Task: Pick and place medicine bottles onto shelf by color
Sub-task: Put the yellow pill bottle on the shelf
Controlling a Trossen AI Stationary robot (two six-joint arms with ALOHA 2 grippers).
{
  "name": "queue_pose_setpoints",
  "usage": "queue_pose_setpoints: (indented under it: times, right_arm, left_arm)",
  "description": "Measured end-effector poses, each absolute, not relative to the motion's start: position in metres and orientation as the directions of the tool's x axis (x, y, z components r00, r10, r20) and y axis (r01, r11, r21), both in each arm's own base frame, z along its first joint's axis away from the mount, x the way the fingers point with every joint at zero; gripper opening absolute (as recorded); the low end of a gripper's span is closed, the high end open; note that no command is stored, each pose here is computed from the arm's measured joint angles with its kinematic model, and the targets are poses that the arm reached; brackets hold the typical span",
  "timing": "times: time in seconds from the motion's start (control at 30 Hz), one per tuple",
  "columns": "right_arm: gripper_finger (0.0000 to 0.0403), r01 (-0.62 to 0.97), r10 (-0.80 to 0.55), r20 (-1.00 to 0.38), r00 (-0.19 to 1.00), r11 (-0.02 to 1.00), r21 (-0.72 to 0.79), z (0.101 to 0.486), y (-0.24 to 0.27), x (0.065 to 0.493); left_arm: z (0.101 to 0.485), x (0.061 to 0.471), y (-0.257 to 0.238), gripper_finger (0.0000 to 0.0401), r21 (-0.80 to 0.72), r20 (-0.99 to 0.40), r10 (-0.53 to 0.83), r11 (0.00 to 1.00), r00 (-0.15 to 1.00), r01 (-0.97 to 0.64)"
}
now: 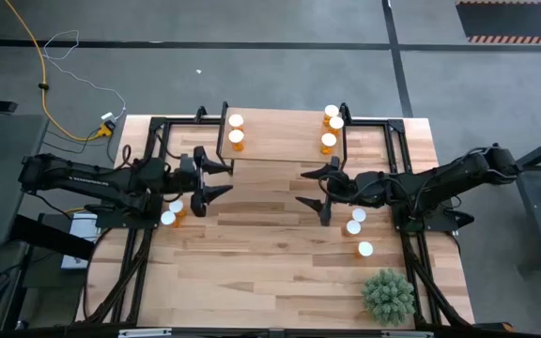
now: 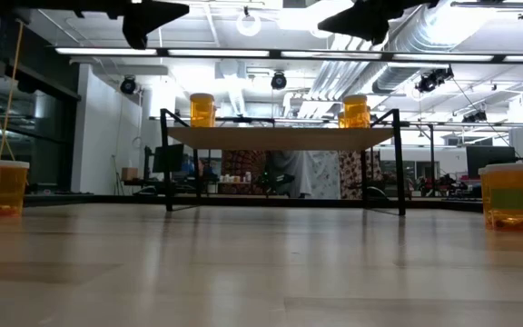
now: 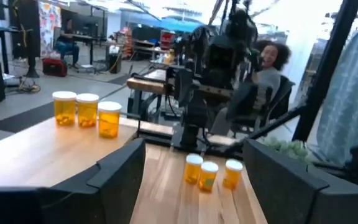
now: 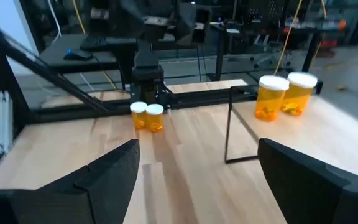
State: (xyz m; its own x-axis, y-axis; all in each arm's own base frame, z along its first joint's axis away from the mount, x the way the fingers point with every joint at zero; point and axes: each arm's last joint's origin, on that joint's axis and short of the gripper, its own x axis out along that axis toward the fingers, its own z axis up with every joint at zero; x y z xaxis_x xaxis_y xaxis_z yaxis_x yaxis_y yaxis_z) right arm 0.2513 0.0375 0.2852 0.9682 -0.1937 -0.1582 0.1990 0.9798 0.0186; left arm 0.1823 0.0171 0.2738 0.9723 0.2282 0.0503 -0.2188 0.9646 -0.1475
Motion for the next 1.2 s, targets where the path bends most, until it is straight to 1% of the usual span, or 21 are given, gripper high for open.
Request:
queue_pose_setpoints:
  times: [0.1,0.17,0.23,0.37,0.47,0.53,0.67,0.73,0.83,1.03,1.1,1.2]
  right_arm:
    - [0.0319,0.239,-0.212,-0.207,0.955,0.964,0.113,0.288,0.037,0.251]
    - [0.0319,0.291,-0.232,-0.295,0.927,0.941,0.174,0.294,0.036,0.250]
    - [0.0319,0.356,-0.244,-0.415,0.876,0.909,0.217,0.299,0.036,0.247]
    - [0.0319,0.547,-0.288,-0.632,0.719,0.796,0.259,0.301,0.037,0.235]
    - [0.0319,0.690,-0.314,-0.766,0.561,0.688,0.223,0.293,0.042,0.221]
    - [0.0319,0.771,-0.318,-0.825,0.467,0.604,0.204,0.285,0.046,0.213]
    - [0.0319,0.853,-0.306,-0.884,0.352,0.494,0.169,0.270,0.058,0.200]
    - [0.0319,0.854,-0.285,-0.892,0.352,0.489,0.180,0.267,0.065,0.197]
    - [0.0319,0.830,-0.260,-0.888,0.378,0.520,0.201,0.263,0.075,0.196]
    - [0.0319,0.834,-0.258,-0.889,0.377,0.512,0.205,0.261,0.086,0.190]
    - [0.0319,0.852,-0.264,-0.894,0.361,0.484,0.201,0.259,0.088,0.189]
    - [0.0319,0.893,-0.286,-0.909,0.302,0.420,0.164,0.254,0.091,0.187]
  left_arm:
    - [0.270,0.182,0.016,0.0262,-0.142,0.021,0.225,0.965,0.974,-0.220]
    - [0.270,0.183,0.016,0.0262,-0.140,0.017,0.226,0.965,0.974,-0.222]
    - [0.269,0.183,0.016,0.0262,-0.140,0.012,0.226,0.965,0.974,-0.222]
    - [0.269,0.183,0.016,0.0262,-0.140,0.012,0.223,0.966,0.975,-0.219]
    - [0.268,0.183,0.016,0.0262,-0.147,0.003,0.222,0.965,0.975,-0.220]
    - [0.267,0.183,0.016,0.0262,-0.151,-0.008,0.222,0.964,0.975,-0.221]
    - [0.267,0.183,0.016,0.0262,-0.151,-0.011,0.222,0.963,0.975,-0.221]
    - [0.267,0.183,0.016,0.0262,-0.151,-0.011,0.222,0.963,0.975,-0.221]
    - [0.267,0.183,0.016,0.0262,-0.151,-0.011,0.222,0.963,0.975,-0.221]
    - [0.267,0.183,0.016,0.0262,-0.151,-0.010,0.222,0.963,0.975,-0.221]
    - [0.267,0.183,0.016,0.0262,-0.151,-0.010,0.222,0.963,0.975,-0.221]
    - [0.267,0.183,0.016,0.0262,-0.151,-0.011,0.222,0.963,0.975,-0.221]
